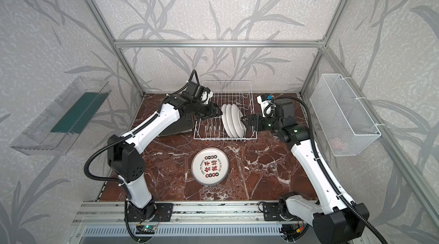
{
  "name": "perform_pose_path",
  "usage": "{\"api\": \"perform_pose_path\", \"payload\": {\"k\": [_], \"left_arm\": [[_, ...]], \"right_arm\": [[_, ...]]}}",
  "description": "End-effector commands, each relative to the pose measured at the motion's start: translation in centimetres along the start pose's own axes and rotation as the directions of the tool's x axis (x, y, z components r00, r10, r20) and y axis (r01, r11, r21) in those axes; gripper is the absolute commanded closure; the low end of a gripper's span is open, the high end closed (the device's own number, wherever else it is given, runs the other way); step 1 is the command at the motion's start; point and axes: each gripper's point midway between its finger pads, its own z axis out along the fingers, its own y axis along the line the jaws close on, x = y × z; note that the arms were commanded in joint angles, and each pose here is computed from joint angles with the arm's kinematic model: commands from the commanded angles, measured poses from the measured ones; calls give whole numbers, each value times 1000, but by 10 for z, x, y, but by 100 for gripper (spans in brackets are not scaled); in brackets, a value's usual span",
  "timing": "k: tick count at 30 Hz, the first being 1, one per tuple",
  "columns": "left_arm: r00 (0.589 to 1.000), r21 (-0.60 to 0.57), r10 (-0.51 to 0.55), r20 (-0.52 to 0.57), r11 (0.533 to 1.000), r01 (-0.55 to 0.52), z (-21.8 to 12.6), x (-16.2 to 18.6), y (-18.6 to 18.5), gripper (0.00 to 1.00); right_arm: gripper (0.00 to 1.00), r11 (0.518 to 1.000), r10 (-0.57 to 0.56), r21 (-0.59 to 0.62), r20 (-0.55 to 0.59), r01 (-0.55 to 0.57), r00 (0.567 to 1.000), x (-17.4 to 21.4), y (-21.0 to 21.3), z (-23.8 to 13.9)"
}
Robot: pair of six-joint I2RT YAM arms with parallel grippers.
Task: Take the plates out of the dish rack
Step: 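Raise the left gripper and move it over the rack to the flower plates, then lower the left gripper and close it on the nearest flower plate's rim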
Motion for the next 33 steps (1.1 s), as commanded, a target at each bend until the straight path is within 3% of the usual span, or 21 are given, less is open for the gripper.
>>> {"api": "perform_pose_path", "payload": {"k": [1,6,20,33], "left_arm": [[1000,-19,-27,-15,999,26,6,-2,4,56],[999,-6,-47,-21,999,47,18,-4,6,64],[995,40,-96,-37,994,98,39,-4,4,66],[987,43,-145,-70,988,148,58,-2,5,79]], "right_arm": [[1,1000,0,11,0,0,1000,5,-2,-6],[1,1000,6,-5,-4,-6,1000,6,0,-9],[1,1000,14,-22,-3,-14,1000,6,3,-10],[1,1000,1,-21,5,0,1000,5,2,-9]]}}
